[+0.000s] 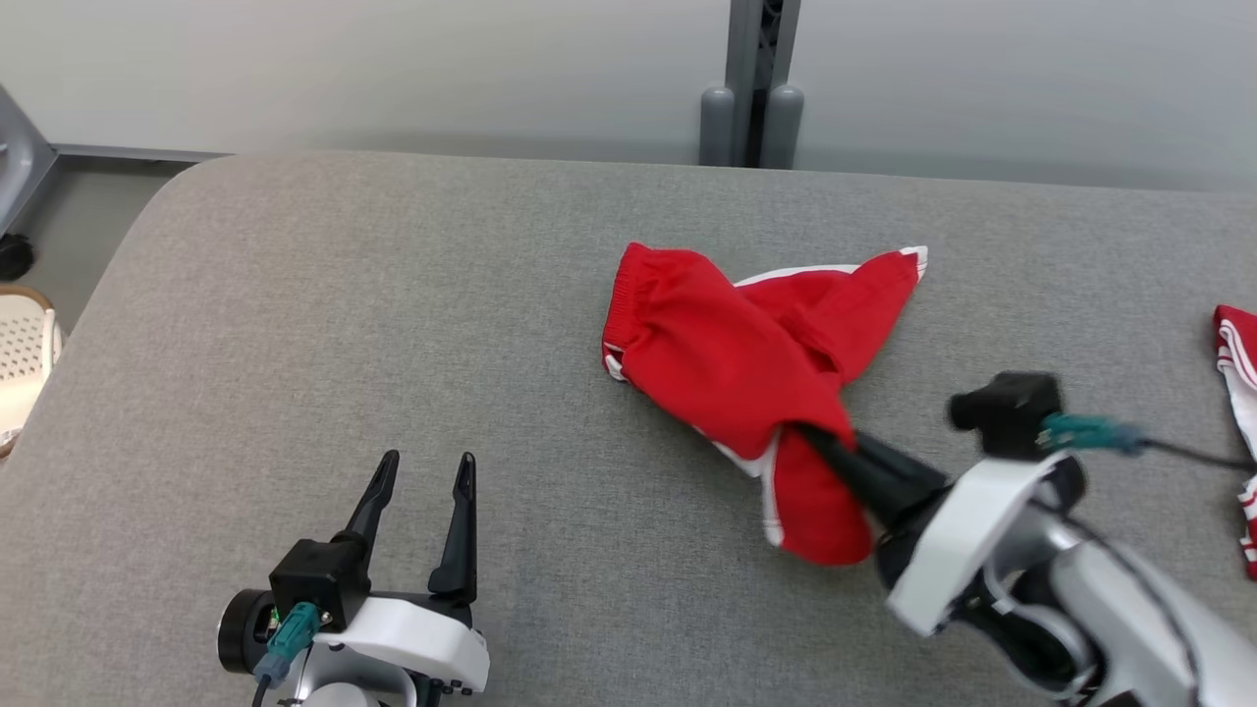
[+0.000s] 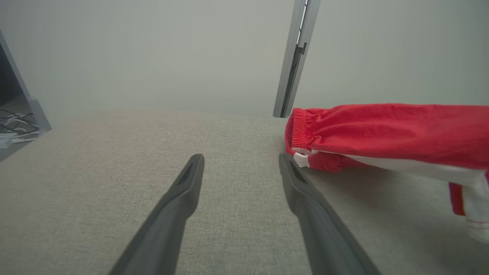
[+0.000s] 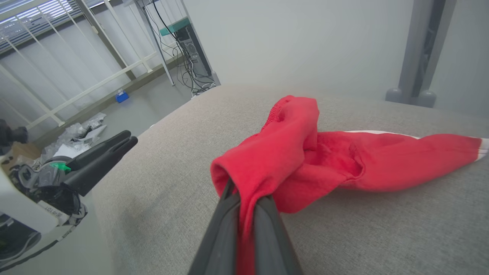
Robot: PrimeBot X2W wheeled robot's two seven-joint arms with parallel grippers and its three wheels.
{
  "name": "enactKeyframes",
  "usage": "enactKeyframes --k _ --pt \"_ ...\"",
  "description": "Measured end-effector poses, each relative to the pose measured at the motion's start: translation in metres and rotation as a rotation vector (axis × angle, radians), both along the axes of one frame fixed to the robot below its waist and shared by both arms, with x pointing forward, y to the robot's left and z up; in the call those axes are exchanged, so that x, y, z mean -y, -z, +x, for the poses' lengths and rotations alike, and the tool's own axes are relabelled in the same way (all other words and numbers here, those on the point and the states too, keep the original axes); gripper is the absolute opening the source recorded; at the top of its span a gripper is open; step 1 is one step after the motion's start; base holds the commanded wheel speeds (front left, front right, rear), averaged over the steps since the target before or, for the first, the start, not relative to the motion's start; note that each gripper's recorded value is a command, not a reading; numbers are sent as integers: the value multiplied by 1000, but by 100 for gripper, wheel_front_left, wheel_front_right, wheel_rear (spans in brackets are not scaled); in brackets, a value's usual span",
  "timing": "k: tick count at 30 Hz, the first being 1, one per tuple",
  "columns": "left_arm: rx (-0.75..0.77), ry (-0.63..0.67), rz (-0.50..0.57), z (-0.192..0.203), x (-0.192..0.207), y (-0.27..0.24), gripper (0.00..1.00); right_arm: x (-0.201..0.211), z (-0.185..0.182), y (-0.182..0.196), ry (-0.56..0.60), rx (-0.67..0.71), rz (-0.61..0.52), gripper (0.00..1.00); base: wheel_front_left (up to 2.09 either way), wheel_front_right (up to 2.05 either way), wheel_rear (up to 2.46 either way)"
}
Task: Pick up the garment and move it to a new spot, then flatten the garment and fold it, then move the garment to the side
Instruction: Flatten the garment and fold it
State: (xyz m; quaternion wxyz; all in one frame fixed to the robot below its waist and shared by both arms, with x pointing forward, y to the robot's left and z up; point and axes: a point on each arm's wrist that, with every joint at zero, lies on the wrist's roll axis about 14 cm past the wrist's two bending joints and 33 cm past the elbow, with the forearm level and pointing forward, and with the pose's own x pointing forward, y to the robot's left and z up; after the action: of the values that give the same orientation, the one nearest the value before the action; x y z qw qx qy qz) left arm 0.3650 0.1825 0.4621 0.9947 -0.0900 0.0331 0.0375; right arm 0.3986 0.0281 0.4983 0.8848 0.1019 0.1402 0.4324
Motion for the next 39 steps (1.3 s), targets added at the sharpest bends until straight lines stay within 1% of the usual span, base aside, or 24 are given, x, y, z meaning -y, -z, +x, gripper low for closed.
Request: enactKeyframes --k 1,3,6,7,8,12,18,19,20,22,25,30,34,37,39 --pt "1 6 -1 0 2 0 100 7 4 -8 23 -19 30 0 0 0 0" --pt "2 15 -4 0 5 -1 100 24 12 -14 75 -77 68 0 0 0 0" --pt "-7 25 -6 1 9 3 100 60 31 -1 175 -148 35 0 0 0 0" --pt "-12 27 -6 2 9 4 100 71 37 4 213 -189 50 0 0 0 0" --pt "-19 31 -7 2 10 6 100 78 41 12 243 -237 61 0 0 0 0" --pt "-34 35 -2 5 10 11 100 108 57 50 350 -385 37 0 0 0 0" --pt "-68 27 7 6 7 22 100 133 82 90 456 -491 -30 0 0 0 0" --pt "-68 25 10 7 6 22 100 138 89 102 485 -514 -56 47 0 0 0" --pt "-74 22 12 7 5 24 100 142 93 106 500 -517 -73 100 0 0 0" --pt "-84 16 14 7 3 27 100 148 102 113 521 -501 -116 100 0 0 0" --pt "-81 18 19 12 3 26 100 147 108 119 520 -476 -173 100 0 0 0" --pt "-64 46 18 20 13 22 100 149 114 110 513 -383 -223 100 0 0 0" --pt "-40 74 15 28 22 15 100 147 109 96 492 -298 -237 100 0 0 0" --pt "-18 97 14 35 29 9 100 153 108 78 502 -222 -221 100 0 0 0" --pt "3 115 16 41 36 3 100 159 103 70 516 -199 -210 100 0 0 0"
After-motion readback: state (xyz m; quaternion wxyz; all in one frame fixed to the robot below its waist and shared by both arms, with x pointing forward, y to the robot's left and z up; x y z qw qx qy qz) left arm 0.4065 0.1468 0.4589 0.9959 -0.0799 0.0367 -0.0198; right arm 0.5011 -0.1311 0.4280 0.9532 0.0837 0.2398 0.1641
